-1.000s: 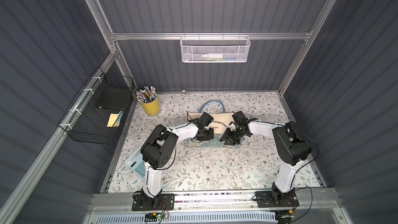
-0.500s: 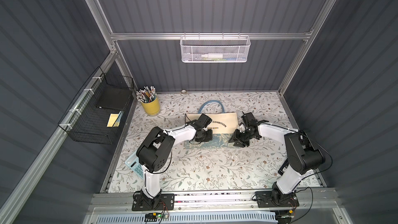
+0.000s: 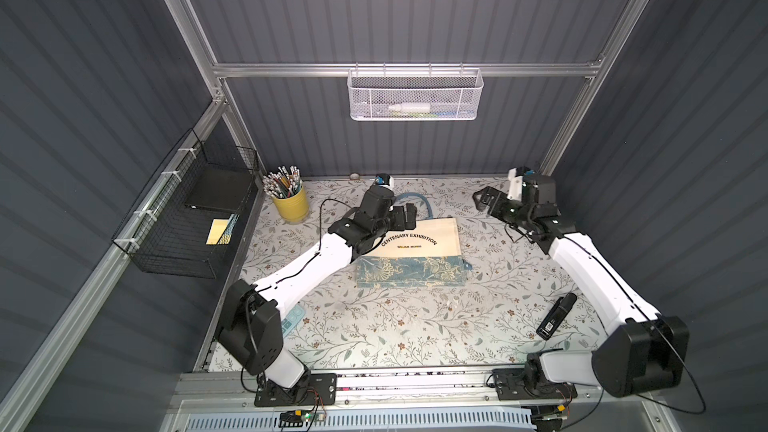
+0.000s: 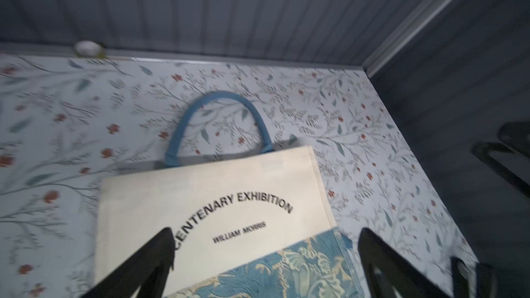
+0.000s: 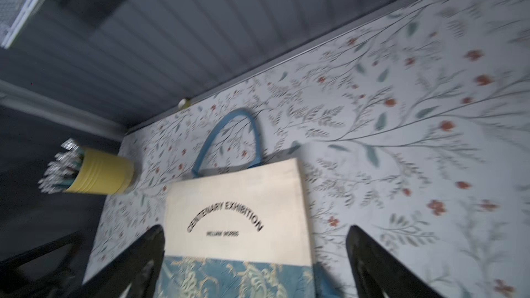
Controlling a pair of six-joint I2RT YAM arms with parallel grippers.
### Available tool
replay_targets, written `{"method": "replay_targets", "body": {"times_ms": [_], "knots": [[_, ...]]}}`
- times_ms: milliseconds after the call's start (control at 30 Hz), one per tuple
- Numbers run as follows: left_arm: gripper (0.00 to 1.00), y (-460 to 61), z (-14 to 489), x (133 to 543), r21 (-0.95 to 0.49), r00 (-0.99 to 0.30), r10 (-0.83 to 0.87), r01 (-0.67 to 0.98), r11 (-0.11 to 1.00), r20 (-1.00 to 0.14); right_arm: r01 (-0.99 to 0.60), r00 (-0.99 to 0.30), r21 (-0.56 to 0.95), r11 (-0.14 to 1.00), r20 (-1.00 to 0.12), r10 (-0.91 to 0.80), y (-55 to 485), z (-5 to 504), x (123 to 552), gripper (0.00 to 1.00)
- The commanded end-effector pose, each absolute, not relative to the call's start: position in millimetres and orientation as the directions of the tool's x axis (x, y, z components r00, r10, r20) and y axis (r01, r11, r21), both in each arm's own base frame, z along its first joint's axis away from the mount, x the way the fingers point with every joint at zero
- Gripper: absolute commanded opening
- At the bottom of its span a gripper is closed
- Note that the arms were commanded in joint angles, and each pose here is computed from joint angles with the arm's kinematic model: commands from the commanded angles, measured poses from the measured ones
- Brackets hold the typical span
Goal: Put away the canvas bag
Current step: Reset both arms
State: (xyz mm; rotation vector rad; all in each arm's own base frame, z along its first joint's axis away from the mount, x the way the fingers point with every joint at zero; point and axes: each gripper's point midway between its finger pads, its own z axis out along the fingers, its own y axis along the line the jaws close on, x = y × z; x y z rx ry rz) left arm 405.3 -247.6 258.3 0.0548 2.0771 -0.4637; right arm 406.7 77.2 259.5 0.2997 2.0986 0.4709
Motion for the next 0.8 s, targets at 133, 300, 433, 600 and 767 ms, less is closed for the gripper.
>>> {"method": "replay_targets", "body": {"times_ms": [133,300,433,600,767], "knots": [[1.00,-25.1,234.9,366.2,-0.069,-0.066,-0.139,-0.622,0.780,-0.988,0.272,-0.027,0.066,0.960,-0.997,0.076,-25.1,250.3,374.8,0.99],[1.00,47.2,177.2,346.2,0.096,-0.206,-0.128,-0.811,0.577,-0.970,0.235,-0.051,0.150,0.960,-0.985,0.166,-35.8,186.3,372.4,0.99],[1.00,74.5,136.6,329.3,0.200,-0.275,-0.127,-0.885,0.420,-0.953,0.211,-0.130,0.129,0.969,-0.979,0.159,-33.2,153.4,380.6,0.99],[1.00,85.5,98.6,317.1,0.208,-0.275,-0.119,-0.894,0.396,-0.954,0.149,-0.085,0.165,0.975,-0.980,0.179,-32.9,141.7,369.8,0.99],[1.00,52.3,96.6,357.5,0.099,-0.240,-0.074,-0.635,0.766,-0.968,0.039,-0.092,0.142,0.989,-0.985,0.145,-14.8,138.7,366.7,0.99]]}}
